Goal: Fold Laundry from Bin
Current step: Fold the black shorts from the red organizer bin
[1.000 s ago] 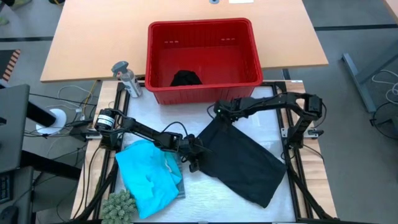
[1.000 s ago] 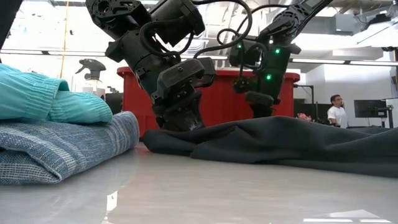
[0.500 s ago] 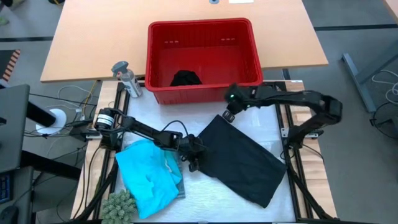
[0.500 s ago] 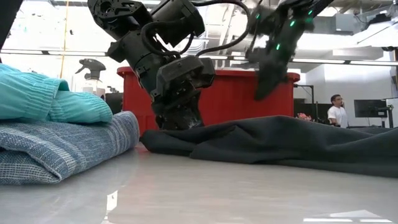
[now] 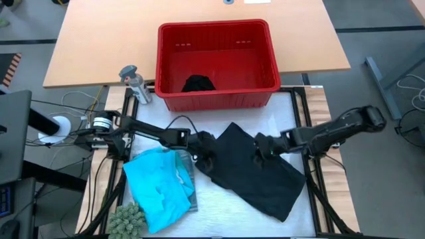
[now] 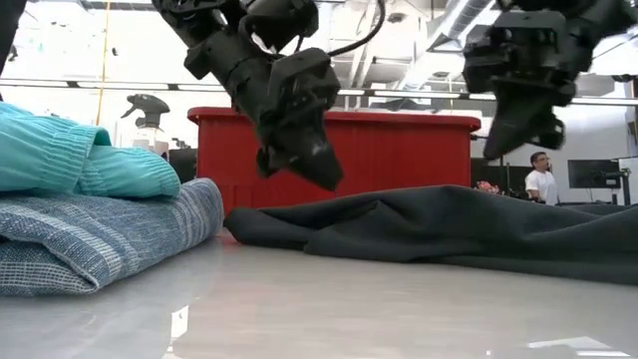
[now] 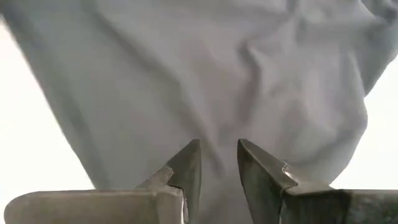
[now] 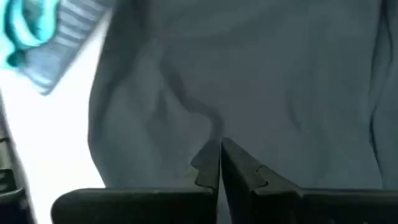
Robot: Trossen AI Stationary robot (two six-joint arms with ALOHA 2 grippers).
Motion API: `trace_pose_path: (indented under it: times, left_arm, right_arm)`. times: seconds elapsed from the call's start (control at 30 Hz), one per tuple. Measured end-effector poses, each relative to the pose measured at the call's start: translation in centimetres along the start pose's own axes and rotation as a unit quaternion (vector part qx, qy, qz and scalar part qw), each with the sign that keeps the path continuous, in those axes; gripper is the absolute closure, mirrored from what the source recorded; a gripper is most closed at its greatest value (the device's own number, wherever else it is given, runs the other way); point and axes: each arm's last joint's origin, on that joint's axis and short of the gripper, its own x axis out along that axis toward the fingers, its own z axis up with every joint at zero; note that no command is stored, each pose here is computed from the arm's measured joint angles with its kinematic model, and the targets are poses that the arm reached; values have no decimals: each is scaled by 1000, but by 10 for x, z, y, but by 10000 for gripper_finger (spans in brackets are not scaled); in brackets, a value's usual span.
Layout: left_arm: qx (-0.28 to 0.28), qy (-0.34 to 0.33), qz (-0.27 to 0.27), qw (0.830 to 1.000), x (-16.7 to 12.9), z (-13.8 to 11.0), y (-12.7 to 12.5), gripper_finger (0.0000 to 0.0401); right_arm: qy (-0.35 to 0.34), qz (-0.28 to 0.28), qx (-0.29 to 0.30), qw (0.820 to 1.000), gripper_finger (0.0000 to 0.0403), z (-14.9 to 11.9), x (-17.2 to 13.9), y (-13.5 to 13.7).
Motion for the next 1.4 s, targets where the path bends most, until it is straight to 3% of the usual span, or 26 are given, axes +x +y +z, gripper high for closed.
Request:
trace_pose_path:
  times: [0.2,0.33,0.43,0.57,0.67,0.87,1.13,1.4]
  left_arm:
    - [-10,-28,37,999,-22,15,12,286]
    - [-6,-32,16,999,-30,23,23,238]
    - [-13,-10,42,999,-32,21,36,197]
    - [-14,34,102,994,-15,8,53,158]
    - [-37,30,113,992,-5,6,63,141]
    - [-44,20,117,992,3,5,64,132]
    - [-8,-24,128,991,16,5,49,131]
    - [17,-23,198,980,40,-12,44,131]
  right_arm:
    - [-8,-37,11,999,362,-26,12,6]
    - [-4,-34,5,999,373,-31,14,10]
    - [-8,-28,5,1000,380,-31,13,12]
    - [-10,-22,2,1000,376,-33,12,14]
    - [-11,-20,2,1000,367,-32,12,14]
    - [-18,-12,4,1000,371,-31,12,15]
    - [-25,-8,4,1000,374,-30,12,16]
    - [-27,2,5,1000,370,-31,11,19]
